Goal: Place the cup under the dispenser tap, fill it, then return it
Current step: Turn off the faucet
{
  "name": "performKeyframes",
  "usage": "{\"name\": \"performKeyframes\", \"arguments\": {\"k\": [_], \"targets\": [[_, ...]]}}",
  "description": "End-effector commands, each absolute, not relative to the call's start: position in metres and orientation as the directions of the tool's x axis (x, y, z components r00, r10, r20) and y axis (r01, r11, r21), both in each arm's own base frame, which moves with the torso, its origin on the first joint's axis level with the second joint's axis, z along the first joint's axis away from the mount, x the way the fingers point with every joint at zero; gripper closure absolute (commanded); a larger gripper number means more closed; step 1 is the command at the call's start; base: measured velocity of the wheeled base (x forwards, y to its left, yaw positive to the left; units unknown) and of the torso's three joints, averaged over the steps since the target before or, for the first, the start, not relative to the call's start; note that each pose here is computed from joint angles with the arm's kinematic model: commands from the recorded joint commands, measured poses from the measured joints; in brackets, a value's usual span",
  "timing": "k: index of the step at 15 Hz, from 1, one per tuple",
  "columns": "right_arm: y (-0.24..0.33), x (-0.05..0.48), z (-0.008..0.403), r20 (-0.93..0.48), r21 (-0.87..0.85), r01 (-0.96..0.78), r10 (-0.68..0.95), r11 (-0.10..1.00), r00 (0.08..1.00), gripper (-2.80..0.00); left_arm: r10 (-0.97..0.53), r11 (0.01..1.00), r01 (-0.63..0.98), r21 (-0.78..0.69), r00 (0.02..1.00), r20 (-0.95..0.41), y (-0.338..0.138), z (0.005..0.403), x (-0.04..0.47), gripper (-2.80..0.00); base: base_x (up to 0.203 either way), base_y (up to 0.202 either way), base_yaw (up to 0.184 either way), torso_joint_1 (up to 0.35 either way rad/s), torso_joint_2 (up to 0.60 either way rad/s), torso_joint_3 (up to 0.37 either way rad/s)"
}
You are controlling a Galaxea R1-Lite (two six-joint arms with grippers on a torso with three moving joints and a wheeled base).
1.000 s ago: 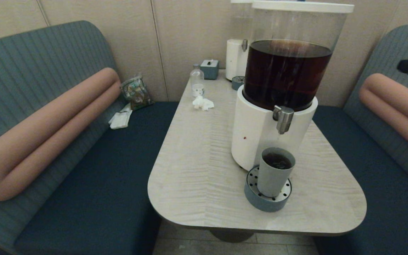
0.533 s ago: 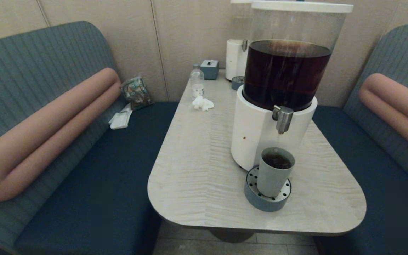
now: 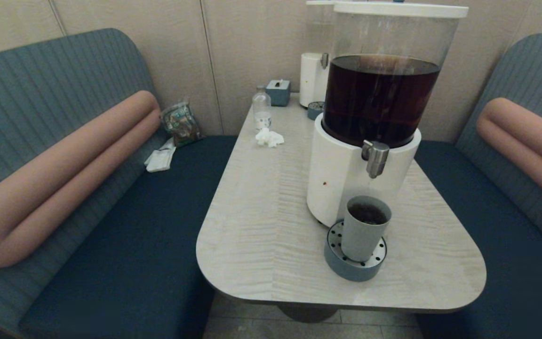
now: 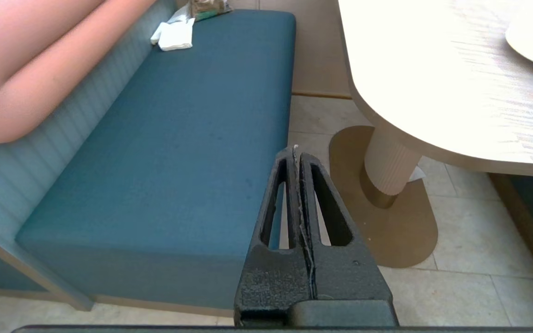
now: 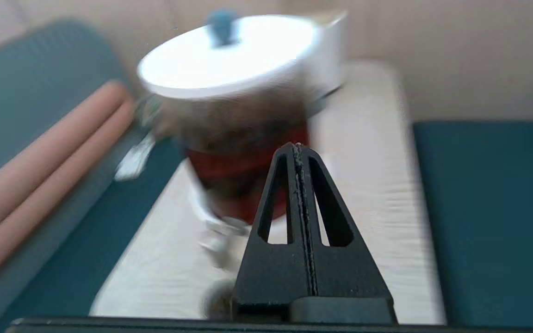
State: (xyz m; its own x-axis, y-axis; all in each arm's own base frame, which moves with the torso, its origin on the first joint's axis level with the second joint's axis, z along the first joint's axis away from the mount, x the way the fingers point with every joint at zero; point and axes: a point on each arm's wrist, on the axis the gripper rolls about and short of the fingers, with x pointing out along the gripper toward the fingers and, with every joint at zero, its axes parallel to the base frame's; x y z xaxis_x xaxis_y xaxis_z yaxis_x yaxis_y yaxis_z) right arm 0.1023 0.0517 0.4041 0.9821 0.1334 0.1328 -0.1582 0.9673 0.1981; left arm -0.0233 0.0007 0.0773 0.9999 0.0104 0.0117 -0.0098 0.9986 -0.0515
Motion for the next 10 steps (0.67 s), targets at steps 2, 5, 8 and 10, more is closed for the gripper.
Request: {"name": "performKeyframes", "arguments": {"k": [2, 5, 8, 10], "targets": [[0.124, 0.19, 0.41, -0.098, 0.166, -0.201, 0.219, 0.965, 0.971, 0.0, 0.011, 0.999, -0.01, -0.052, 1.0, 0.011, 0.001, 0.077, -0.023, 0.0, 0.0, 0.0, 0.0, 0.0, 0.0, 0.0], [0.169, 0.21, 0.386, -0.329, 0.175, -0.289, 0.333, 0.941, 0.884, 0.0, 0.011, 0.999, -0.01, -0.052, 1.0, 0.01, 0.001, 0.077, -0.023, 0.0, 0.0, 0.0, 0.0, 0.0, 0.0, 0.0], [0.183, 0.21, 0.36, -0.502, 0.25, -0.322, 0.406, 0.913, 0.764, 0.0, 0.011, 0.999, -0.01, -0.052, 1.0, 0.009, 0.001, 0.077, -0.023, 0.0, 0.0, 0.0, 0.0, 0.0, 0.0, 0.0], [0.184, 0.211, 0.359, -0.505, 0.253, -0.318, 0.405, 0.914, 0.762, 0.0, 0.011, 0.999, -0.01, -0.052, 1.0, 0.011, 0.001, 0.077, -0.023, 0.0, 0.0, 0.0, 0.0, 0.0, 0.0, 0.0]]}}
